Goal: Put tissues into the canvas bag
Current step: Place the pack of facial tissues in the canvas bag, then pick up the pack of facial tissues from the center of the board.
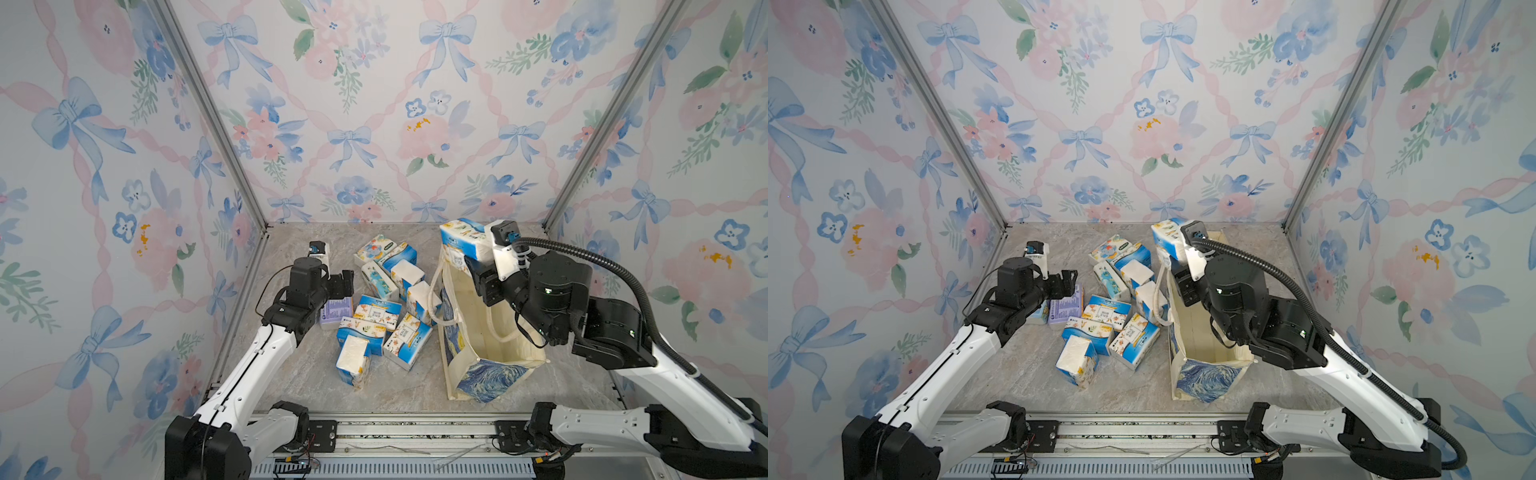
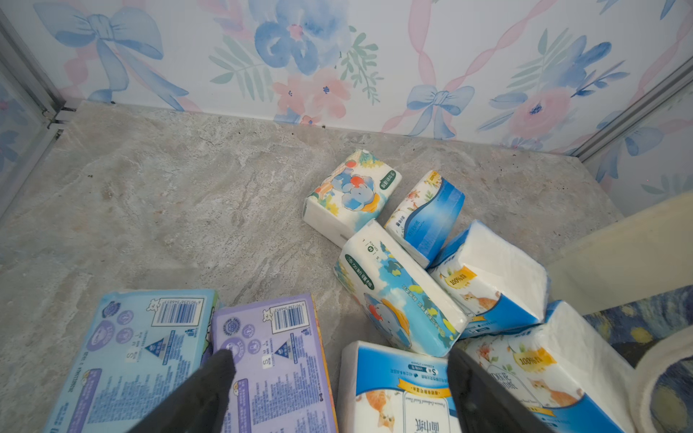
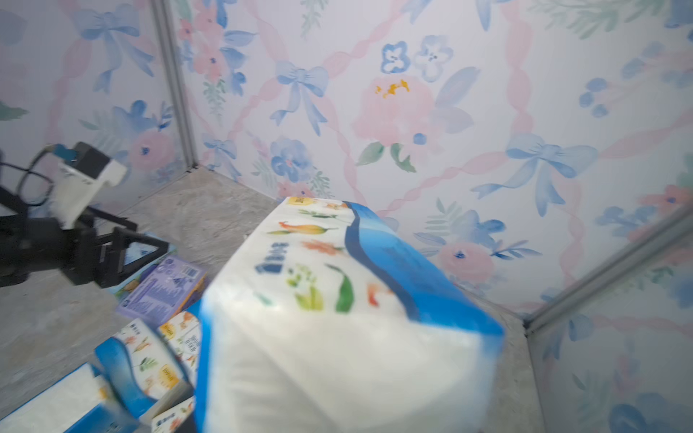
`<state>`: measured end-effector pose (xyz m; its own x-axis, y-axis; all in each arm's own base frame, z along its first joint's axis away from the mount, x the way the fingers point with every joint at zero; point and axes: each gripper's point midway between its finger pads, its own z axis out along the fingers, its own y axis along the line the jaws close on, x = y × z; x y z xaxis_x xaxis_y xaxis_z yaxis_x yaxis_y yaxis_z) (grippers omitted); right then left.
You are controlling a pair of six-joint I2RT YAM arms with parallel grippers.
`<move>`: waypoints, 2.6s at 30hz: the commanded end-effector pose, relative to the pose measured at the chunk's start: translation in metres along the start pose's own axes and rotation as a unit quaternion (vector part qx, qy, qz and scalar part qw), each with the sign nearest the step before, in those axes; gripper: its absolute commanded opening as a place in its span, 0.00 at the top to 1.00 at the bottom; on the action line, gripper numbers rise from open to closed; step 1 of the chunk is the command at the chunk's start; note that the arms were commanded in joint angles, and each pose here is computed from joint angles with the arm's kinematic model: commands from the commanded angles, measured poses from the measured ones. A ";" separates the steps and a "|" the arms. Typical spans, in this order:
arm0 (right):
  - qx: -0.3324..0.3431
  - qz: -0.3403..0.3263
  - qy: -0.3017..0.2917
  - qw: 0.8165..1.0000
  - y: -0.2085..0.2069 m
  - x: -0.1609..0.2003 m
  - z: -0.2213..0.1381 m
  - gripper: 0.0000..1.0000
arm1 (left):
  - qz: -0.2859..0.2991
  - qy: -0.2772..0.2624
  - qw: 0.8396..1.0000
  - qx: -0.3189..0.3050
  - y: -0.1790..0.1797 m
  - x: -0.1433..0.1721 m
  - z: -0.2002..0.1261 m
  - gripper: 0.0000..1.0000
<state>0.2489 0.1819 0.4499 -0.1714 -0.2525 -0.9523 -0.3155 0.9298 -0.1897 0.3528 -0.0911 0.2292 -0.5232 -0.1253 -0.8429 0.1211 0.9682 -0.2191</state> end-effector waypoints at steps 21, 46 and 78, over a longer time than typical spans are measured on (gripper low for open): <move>-0.010 0.056 0.278 0.959 -0.022 0.144 0.115 0.34 | 0.013 0.147 0.989 0.005 -0.005 0.044 -0.003 0.08; -0.014 0.089 0.147 0.985 -0.042 0.086 0.094 0.21 | 0.015 0.255 0.967 0.011 -0.009 0.098 -0.031 0.09; 0.070 0.176 0.065 0.980 -0.102 0.118 0.041 0.11 | -0.001 0.365 0.930 0.038 -0.057 0.161 -0.095 0.08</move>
<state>0.3001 0.0718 0.3484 -0.3689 0.0480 -0.9282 -0.0919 0.9919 0.0878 0.1921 -0.1513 0.1670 -0.9298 0.0956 -0.3555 0.2155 0.9243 -0.3149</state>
